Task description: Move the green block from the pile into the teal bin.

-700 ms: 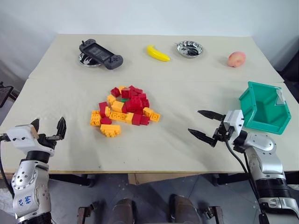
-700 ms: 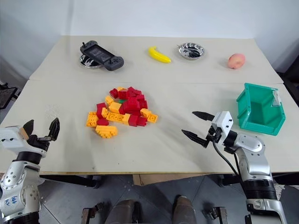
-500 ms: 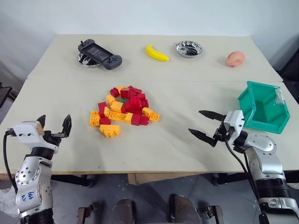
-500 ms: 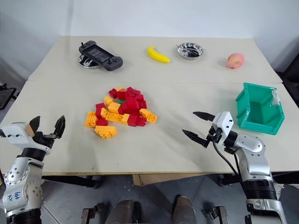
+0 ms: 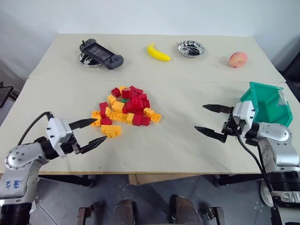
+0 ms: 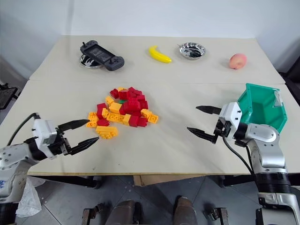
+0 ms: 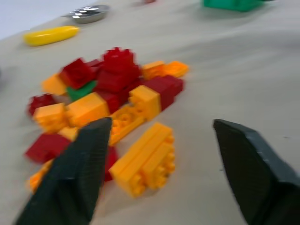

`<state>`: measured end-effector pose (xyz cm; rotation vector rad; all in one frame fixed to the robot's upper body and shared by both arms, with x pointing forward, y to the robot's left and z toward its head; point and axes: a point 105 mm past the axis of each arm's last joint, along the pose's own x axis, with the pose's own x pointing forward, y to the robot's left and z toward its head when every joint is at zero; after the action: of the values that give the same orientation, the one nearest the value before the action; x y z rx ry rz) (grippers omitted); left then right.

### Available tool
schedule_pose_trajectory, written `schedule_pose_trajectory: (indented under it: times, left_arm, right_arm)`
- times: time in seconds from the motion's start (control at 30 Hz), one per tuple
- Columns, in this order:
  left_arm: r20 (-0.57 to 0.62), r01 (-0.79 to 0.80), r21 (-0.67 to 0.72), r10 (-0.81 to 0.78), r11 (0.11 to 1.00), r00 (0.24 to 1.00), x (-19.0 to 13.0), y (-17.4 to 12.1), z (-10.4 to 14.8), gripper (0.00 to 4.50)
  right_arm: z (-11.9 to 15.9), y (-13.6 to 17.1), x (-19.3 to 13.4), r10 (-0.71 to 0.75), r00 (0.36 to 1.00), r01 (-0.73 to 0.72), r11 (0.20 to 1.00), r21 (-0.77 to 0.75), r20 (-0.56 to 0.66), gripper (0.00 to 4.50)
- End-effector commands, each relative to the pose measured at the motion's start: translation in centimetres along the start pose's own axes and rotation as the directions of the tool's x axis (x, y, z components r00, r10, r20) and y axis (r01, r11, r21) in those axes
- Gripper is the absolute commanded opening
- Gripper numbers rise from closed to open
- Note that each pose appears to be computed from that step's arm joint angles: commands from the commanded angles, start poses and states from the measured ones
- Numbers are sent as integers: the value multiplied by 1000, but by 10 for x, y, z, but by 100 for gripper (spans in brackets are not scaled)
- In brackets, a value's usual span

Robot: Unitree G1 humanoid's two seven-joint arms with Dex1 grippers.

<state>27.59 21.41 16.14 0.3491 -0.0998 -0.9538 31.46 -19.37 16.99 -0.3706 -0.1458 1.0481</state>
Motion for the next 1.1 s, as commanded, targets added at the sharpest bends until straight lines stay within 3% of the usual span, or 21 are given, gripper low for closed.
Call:
schedule_pose_trajectory:
  times: [0.03, 0.1, 0.27, 0.3, 0.53, 0.63, 0.8, 1.0, 1.1]
  left_arm:
    - [-7, 94, 23, -93, 995, 996, 16, -4, -7, 232]
    - [-59, 120, 41, -117, 992, 991, 25, -4, -17, 169]
    - [62, 113, -20, -112, 993, 992, 83, 17, -3, 17]
    - [70, 93, -46, -90, 995, 994, 96, 25, -3, 4]
    - [-20, -25, -199, 21, 980, 1000, 154, 61, -15, 4]
    - [-36, -215, -233, 212, 948, 977, 164, 90, -10, 4]
    - [-60, -486, -320, 495, 813, 867, 156, 130, -7, 4]
    - [26, -456, -341, 493, 822, 870, 157, 130, 5, 4]
    - [-44, -440, -314, 450, 841, 892, 151, 125, -12, 4]
  right_arm:
    - [10, 0, -4, -14, 999, 15, 1000, -14, 34, 450]
    - [10, 3, -4, -23, 999, 24, 1000, -6, 42, 450]
    - [8, 12, -3, -54, 997, 54, 998, 13, 48, 450]
    - [9, 13, -3, -60, 997, 60, 998, 12, 52, 450]
    - [17, 16, 1, -95, 993, 95, 995, 5, 75, 450]
    - [21, 17, 2, -124, 989, 124, 992, 6, 86, 450]
    - [24, 22, 2, -155, 984, 154, 988, 18, 89, 450]
    - [25, 25, 3, -156, 984, 154, 988, 26, 88, 450]
    - [24, 26, 3, -156, 984, 154, 988, 30, 90, 450]
